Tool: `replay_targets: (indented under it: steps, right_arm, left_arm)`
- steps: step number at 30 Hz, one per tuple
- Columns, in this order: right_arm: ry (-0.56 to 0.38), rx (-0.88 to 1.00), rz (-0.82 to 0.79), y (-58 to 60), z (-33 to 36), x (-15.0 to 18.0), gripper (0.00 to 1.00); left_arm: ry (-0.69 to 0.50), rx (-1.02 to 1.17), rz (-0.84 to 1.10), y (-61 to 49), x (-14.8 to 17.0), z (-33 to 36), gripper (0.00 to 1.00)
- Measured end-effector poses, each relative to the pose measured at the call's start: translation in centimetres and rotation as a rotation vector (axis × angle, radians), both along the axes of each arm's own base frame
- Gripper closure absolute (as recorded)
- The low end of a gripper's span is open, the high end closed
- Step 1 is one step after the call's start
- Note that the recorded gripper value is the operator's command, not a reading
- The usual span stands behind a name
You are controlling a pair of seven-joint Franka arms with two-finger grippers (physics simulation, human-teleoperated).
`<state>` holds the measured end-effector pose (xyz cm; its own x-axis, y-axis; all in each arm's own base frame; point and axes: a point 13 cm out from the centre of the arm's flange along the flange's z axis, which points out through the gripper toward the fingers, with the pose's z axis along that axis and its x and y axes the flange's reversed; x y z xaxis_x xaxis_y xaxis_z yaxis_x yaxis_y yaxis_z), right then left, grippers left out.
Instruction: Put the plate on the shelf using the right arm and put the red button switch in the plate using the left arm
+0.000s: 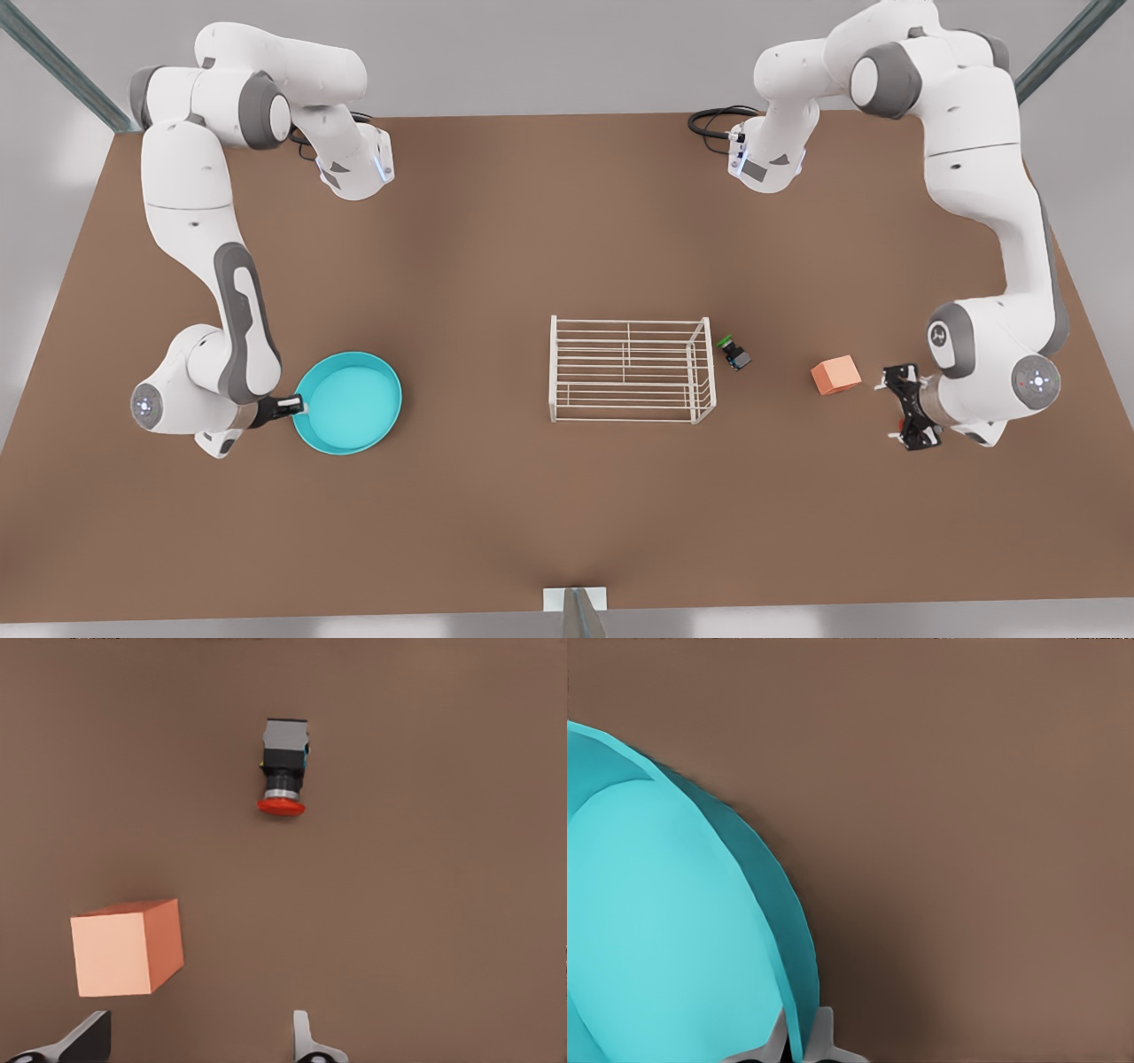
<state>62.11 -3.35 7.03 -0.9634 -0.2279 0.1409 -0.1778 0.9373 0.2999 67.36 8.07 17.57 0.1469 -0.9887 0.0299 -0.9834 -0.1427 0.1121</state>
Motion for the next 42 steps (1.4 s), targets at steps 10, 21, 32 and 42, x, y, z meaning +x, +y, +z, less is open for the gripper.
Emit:
replay_targets:
  steps: [10, 21, 32, 42]
  right_arm:
    - [-0.068, 0.089, 0.104, 6.0, 8.6, 2.5, 0.89]
    - [-0.138, 0.174, 0.298, 23.5, 18.4, 2.6, 0.89]
    - [-0.064, 0.165, 0.371, 40.8, 20.9, -4.4, 0.88]
    - [-0.009, 0.118, 0.234, 45.1, 19.7, -5.4, 0.88]
  left_arm:
    - [-0.076, 0.016, 0.091, 7.1, 1.0, -4.3, 0.0]
    - [-0.108, 0.013, -0.052, 13.2, -0.3, -9.2, 0.0]
    - [-0.139, 0.018, -0.192, 13.9, -0.1, -13.3, 0.0]
    - [-0.147, 0.017, -0.26, 14.3, -0.2, -14.5, 0.02]
